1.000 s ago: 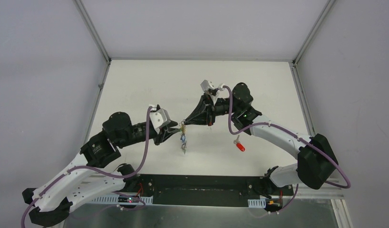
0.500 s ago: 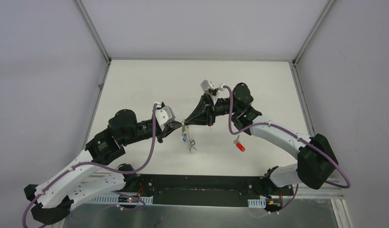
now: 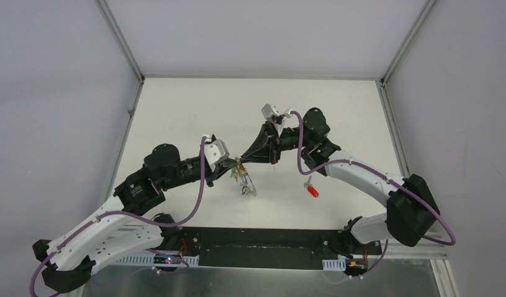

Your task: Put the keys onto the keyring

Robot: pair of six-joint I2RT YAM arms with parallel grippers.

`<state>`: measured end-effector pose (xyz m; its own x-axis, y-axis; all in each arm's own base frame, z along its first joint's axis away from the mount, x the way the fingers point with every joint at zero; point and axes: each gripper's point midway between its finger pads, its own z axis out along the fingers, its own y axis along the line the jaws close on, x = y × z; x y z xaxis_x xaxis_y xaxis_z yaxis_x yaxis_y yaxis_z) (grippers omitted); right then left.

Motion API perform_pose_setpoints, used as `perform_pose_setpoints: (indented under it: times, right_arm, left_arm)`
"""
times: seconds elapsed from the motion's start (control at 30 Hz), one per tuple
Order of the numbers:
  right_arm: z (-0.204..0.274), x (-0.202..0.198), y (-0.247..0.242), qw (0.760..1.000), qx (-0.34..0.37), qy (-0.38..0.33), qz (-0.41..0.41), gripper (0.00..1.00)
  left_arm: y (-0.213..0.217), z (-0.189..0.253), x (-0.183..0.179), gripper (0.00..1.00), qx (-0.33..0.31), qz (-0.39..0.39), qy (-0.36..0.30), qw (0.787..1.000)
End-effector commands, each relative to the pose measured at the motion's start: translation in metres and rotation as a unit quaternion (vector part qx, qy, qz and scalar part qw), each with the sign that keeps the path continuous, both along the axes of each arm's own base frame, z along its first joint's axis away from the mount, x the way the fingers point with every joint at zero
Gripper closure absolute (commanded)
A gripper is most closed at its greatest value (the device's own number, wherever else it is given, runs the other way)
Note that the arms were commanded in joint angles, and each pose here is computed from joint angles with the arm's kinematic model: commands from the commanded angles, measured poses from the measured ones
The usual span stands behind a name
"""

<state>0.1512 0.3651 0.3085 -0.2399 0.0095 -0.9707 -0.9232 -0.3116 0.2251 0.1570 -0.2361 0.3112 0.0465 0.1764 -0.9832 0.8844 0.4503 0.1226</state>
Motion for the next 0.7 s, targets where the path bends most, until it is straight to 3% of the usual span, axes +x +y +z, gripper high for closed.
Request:
perform_pose_setpoints:
  times: [0.0, 0.17, 0.4, 0.67]
  right_arm:
    - [0.030, -0.007, -0.006, 0.998, 0.046, -0.044, 0.006, 1.00]
    - [0.030, -0.008, -0.006, 0.998, 0.047, -0.044, 0.007, 1.00]
    - [0.030, -0.008, -0.006, 0.998, 0.047, -0.043, 0.007, 1.00]
    - [0.030, -0.008, -0.007, 0.998, 0.048, -0.042, 0.006, 1.00]
  left_arm:
    - [-0.003, -0.003, -0.003, 0.91, 0.003, -0.010, 0.000, 1.000]
    - [0.001, 0.008, -0.004, 0.76, -0.017, -0.007, -0.018, 1.000]
    - [0.000, 0.025, -0.006, 0.78, -0.066, -0.008, -0.035, 0.997]
    - [-0.004, 0.028, -0.009, 0.79, -0.080, -0.020, -0.037, 0.996]
